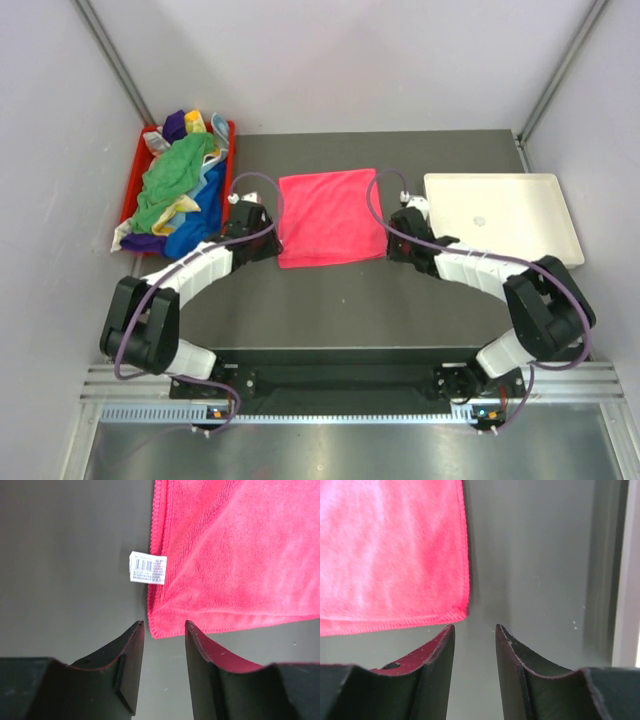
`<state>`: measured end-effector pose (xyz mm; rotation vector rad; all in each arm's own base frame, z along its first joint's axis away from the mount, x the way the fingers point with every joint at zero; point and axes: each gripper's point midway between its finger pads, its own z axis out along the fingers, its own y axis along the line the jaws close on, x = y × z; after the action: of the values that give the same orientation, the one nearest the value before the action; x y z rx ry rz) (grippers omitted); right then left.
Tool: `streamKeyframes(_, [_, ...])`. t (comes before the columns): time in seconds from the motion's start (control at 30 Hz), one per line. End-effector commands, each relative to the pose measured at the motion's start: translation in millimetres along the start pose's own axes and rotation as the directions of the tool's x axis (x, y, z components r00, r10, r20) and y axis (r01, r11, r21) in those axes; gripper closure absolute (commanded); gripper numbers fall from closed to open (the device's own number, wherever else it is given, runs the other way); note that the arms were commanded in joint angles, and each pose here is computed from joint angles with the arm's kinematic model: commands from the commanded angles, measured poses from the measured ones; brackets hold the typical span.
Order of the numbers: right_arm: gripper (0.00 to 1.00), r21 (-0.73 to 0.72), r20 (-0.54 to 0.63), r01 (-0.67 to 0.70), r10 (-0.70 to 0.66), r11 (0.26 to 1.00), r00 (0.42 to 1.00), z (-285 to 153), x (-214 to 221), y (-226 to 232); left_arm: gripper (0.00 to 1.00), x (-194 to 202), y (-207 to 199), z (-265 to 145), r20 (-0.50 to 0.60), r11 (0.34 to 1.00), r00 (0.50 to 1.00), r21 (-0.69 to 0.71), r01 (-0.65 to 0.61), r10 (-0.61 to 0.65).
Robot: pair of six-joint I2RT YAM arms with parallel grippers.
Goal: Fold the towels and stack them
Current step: Fold the towel
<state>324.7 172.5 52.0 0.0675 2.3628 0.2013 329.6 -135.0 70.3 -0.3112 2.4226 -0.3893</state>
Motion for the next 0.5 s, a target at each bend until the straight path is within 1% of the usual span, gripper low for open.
streamKeyframes(0.0, [0.61,-0.02,0.045,-0.019,0.02,1.0,0.999,4.6,-23.5,20.2,0.57,-9.1,-6.7,11.7,0.01,1.0,1.0,-0.03,0.003,-0.003])
streamKeyframes(0.13, [0.6,-0.009,0.029,-0.015,0.015,1.0,0.999,17.0,-23.6,24.9,0.6,-3.4,-9.9,26.2,-0.012,0.999,1.0,-0.048,-0.012,0.011])
streamKeyframes(0.3, [0.58,-0.004,-0.008,-0.005,0.005,1.0,1.0,27.3,-11.8,29.1,0.64,4.8,-4.4,37.2,-0.027,0.996,0.999,-0.089,-0.02,0.017])
streamKeyframes(0.47, [0.58,0.003,-0.028,-0.006,0.006,1.0,1.0,32.1,2.9,28.5,0.73,9.6,4.5,40.3,-0.029,0.99,0.999,-0.136,-0.035,0.032])
